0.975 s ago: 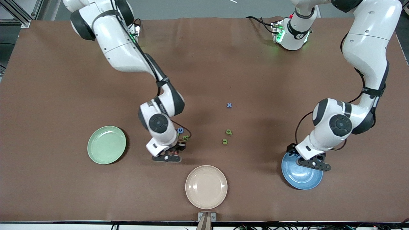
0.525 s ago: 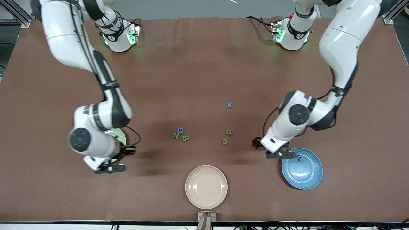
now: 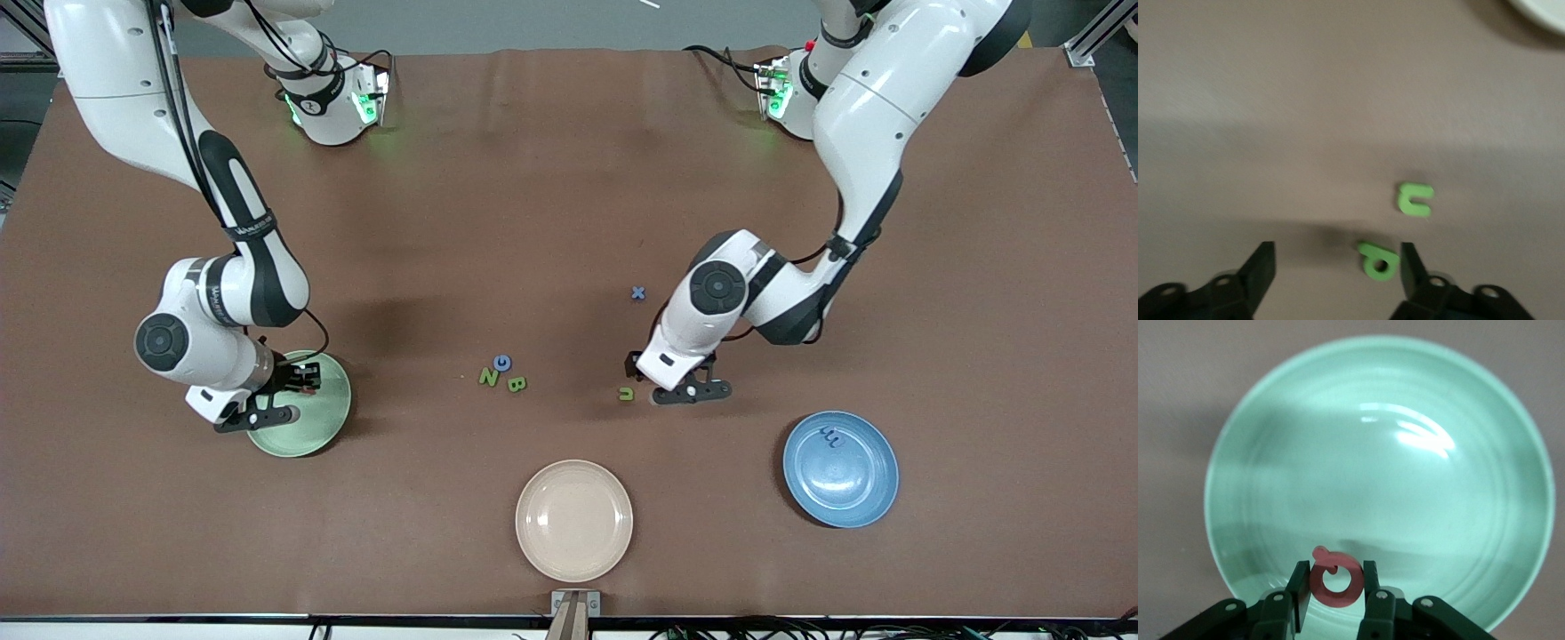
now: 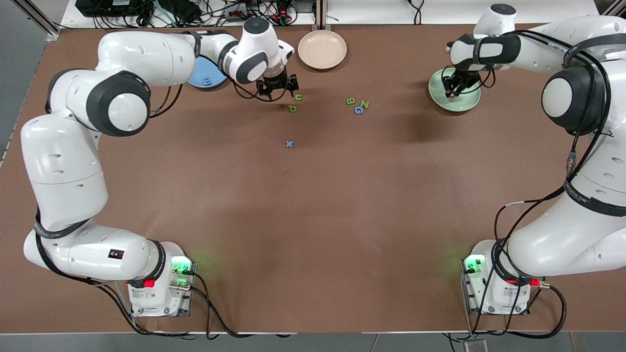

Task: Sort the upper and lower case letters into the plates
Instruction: 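Carry the pink Q over the green plate with the right gripper, then release the Q into the green plate while the left gripper grasps the d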

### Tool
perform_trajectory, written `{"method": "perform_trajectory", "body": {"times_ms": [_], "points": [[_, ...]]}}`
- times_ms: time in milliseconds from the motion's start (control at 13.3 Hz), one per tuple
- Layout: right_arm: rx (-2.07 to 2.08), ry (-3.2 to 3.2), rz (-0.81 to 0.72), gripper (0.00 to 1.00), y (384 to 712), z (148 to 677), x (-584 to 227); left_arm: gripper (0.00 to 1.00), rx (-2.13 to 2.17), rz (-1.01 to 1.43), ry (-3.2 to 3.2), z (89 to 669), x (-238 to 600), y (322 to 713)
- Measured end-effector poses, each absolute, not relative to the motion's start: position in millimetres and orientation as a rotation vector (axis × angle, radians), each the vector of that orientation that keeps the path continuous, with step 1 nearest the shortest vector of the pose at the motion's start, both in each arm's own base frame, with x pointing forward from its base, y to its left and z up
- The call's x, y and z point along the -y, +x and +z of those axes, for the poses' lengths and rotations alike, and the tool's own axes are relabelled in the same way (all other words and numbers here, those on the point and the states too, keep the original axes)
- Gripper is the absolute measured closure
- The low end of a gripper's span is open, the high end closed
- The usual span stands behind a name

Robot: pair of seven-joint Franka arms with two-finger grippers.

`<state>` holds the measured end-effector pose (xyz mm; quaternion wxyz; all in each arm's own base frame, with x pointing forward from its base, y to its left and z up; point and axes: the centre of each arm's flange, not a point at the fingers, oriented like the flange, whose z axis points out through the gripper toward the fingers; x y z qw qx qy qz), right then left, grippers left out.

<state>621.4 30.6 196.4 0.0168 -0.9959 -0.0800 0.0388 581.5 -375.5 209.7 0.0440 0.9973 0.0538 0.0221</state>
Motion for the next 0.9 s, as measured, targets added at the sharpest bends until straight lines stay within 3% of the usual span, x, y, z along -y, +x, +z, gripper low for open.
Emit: {"method": "perform_trajectory", "body": {"times_ms": [150,525,600,900], "points": [[0.250,-3.095,0.130,0.59,614.9,189.9,-31.3,0.25,-0.186,0.054,3.041,201.7,391.8,575.8],[0.210,-3.092,0.022,0.06,635.6,226.7,-45.1,0.36,-0.208,0.040,3.039,187.9,403.1,575.0],[0.158,-3.089,-0.001,0.00,643.6,241.2,-60.2,0.39,-0.208,0.040,3.046,184.9,402.2,574.9],[-0.122,-3.070,-0.038,0.00,649.1,260.8,-176.8,0.48,-0.185,0.046,3.074,175.0,407.9,569.5]]}}
